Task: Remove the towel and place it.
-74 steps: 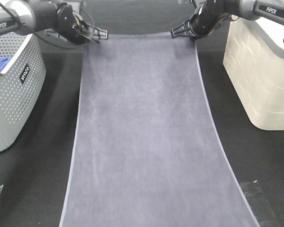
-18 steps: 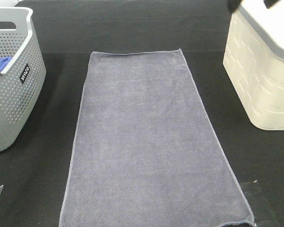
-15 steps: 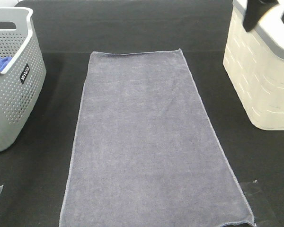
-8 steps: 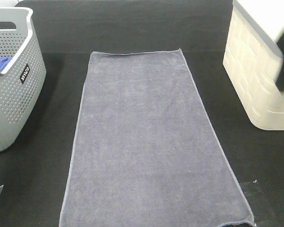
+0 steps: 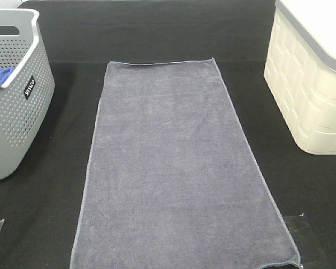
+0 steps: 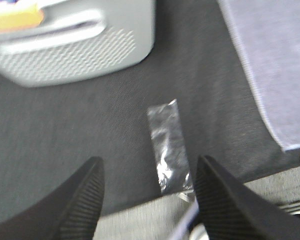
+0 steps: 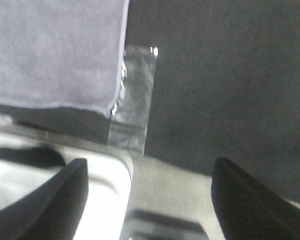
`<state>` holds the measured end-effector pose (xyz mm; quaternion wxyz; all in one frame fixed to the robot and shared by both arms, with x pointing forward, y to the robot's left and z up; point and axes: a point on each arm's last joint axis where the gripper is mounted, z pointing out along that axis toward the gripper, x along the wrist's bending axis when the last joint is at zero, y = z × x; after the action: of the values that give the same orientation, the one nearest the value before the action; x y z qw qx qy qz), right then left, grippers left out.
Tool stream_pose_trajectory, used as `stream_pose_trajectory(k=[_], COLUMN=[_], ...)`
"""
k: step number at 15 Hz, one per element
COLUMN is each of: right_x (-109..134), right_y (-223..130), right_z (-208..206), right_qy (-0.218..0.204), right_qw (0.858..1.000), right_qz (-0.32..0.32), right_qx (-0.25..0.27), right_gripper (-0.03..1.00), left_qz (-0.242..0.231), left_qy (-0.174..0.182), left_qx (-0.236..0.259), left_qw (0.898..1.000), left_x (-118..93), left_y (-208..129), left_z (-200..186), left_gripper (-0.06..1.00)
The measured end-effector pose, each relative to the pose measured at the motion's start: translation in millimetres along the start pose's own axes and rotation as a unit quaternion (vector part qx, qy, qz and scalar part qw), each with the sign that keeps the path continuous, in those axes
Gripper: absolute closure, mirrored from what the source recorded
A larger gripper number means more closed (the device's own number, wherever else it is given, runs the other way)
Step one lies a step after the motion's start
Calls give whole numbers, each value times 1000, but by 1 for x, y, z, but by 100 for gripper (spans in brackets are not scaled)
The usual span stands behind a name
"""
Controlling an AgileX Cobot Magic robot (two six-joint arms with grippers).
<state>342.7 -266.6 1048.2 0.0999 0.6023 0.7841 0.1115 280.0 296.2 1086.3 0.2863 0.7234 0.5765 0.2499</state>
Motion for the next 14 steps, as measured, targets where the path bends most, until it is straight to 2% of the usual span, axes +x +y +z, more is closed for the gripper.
stream_pose_trajectory(k=[2, 5, 8, 14], right_x=[-1, -3, -4, -3], right_y=[-16, -39, -52, -66], right_z=[-2, -2, -13, -11], right_qy=[4, 7, 11, 18], right_qw=[999, 994, 986, 985], right_qz=[1, 3, 3, -21], right_qx=[-54, -108, -164, -172], right_gripper=[31, 31, 31, 31], left_qz=[21, 35, 45, 45], left_qy=[-32, -56, -63, -70], left_qx=[-32, -19, -27, -29], left_qw=[999, 998, 997, 996], left_x=[-6, -11, -13, -14], left_y=[-13, -26, -25, -24], left_z=[2, 22, 22, 22], left_gripper=[41, 41, 41, 41])
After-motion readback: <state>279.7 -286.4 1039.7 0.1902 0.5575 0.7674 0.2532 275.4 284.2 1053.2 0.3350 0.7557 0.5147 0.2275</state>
